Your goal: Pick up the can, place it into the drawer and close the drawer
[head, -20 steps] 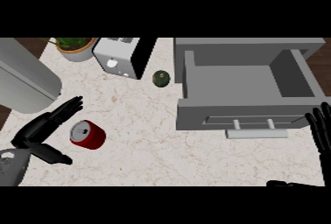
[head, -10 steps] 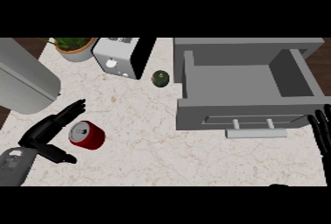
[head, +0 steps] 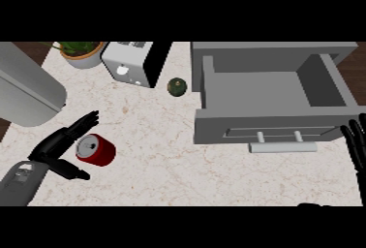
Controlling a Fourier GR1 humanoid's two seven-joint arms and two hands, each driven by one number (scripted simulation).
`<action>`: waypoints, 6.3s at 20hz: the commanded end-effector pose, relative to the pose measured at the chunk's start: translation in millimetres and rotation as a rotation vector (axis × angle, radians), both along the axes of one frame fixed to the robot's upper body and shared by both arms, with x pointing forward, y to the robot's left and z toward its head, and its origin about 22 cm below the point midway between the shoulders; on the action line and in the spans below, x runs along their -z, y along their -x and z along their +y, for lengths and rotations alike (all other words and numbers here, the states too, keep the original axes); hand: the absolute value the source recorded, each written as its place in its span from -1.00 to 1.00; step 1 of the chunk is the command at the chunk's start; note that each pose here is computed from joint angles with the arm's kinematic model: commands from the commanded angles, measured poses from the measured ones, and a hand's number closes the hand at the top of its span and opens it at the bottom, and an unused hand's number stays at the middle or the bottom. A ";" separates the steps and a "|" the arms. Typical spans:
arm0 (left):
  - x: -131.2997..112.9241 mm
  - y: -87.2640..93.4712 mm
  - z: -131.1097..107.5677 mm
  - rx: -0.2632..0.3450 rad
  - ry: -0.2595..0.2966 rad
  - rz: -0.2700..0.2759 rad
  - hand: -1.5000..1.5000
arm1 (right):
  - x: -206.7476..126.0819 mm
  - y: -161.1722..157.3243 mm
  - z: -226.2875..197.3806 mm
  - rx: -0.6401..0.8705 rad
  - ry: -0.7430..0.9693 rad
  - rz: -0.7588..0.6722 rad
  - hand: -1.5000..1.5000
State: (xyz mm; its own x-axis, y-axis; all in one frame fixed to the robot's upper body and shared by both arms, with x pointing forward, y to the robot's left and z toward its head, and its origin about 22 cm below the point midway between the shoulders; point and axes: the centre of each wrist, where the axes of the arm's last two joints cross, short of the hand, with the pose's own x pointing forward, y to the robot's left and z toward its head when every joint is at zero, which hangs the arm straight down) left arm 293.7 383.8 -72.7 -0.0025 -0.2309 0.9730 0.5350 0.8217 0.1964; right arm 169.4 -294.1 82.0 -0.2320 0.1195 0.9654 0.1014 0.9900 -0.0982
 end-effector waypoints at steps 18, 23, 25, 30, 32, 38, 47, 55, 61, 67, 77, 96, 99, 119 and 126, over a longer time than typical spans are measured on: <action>23.6 -15.2 -50.6 0.147 0.125 0.003 -1.00 | -7.8 2.0 0.7 -0.004 -0.028 -0.010 -1.00; 8.6 -24.2 -41.3 0.173 0.161 0.016 -1.00 | -3.3 9.0 -11.7 0.009 0.006 0.000 -1.00; 16.8 -22.1 -62.2 0.191 0.183 0.004 1.00 | -3.0 17.7 -2.6 -0.001 -0.005 -0.008 -1.00; 25.9 -10.2 -63.9 0.211 0.236 0.031 1.00 | -1.3 19.3 -5.0 0.022 -0.013 0.007 -1.00; 14.9 -24.9 -75.0 0.241 0.233 0.040 1.00 | -9.6 10.4 6.7 0.025 -0.032 -0.031 -1.00; 19.0 -16.2 -68.8 -0.036 0.279 -0.003 1.00 | -10.2 28.9 -20.3 0.048 -0.029 0.008 -1.00; 6.2 -29.2 -97.6 -0.659 0.305 -0.141 1.00 | -18.1 31.1 -11.7 0.036 -0.018 -0.004 -1.00; -74.2 -38.1 -162.1 -0.547 0.291 -0.185 1.00 | -4.1 40.5 0.4 0.051 -0.019 -0.010 -1.00; -127.9 -34.9 -216.6 -0.479 0.298 -0.234 1.00 | -15.4 40.6 -8.1 0.054 -0.032 -0.031 -1.00; -182.0 -48.6 -251.9 -0.443 0.265 -0.258 1.00 | -19.4 25.5 0.8 0.039 -0.010 -0.027 -1.00; -260.9 -68.4 -313.0 -0.409 0.228 -0.324 1.00 | -11.5 34.2 -9.5 0.037 -0.020 -0.015 -1.00; -308.1 -110.8 -397.7 -0.423 0.147 -0.291 1.00 | -24.1 19.6 -9.2 0.022 -0.032 -0.035 -1.00; -315.4 -110.5 -407.9 -0.424 0.136 -0.304 1.00 | -14.4 11.3 -0.4 0.000 -0.023 -0.024 -1.00; -272.4 -132.2 -400.2 -0.480 0.021 -0.355 1.00 | -18.7 6.1 -5.7 0.013 0.004 -0.051 -1.00; -268.4 -134.4 -400.4 -0.502 -0.027 -0.340 1.00 | -31.4 -11.0 4.1 -0.034 0.003 -0.054 -1.00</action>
